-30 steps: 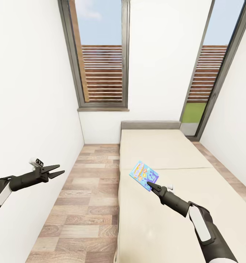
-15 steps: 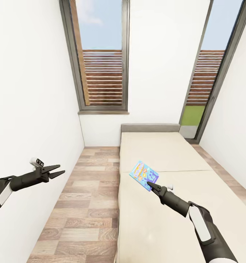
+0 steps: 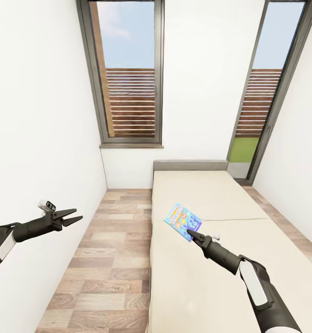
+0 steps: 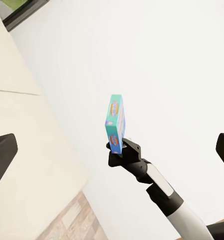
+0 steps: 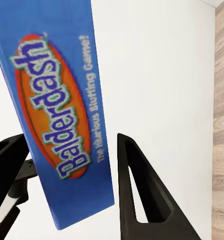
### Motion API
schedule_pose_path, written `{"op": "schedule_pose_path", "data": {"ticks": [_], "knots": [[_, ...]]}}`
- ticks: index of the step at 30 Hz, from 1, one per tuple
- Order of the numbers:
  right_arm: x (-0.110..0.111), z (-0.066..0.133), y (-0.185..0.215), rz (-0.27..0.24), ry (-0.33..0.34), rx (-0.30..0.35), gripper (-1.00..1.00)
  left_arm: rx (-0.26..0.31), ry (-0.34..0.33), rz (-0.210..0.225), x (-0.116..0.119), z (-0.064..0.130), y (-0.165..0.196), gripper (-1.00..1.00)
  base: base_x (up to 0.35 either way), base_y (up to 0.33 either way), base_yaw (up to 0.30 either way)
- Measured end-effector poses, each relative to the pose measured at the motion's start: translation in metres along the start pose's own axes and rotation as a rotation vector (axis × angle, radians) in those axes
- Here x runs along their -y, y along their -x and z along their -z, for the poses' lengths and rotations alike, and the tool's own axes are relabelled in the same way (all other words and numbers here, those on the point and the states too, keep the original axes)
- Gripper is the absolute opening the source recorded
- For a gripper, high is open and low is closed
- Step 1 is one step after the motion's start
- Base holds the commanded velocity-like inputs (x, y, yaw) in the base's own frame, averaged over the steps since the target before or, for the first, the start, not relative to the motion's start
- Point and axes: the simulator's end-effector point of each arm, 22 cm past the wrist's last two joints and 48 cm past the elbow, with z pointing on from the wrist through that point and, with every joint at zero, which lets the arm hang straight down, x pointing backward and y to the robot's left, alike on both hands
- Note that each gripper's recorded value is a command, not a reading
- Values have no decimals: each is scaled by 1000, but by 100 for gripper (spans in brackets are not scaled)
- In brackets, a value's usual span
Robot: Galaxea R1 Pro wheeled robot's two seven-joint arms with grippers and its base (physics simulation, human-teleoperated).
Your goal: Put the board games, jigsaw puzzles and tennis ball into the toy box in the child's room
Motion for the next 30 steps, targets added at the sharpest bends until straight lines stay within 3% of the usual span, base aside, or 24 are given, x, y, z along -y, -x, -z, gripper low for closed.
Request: {"op": "schedule_pose_path", "data": {"ticks": [30], "knots": [[-25,4,9,41,31,20,-100,10,-18,-44,26,3,8,100,0,0,0]]}}
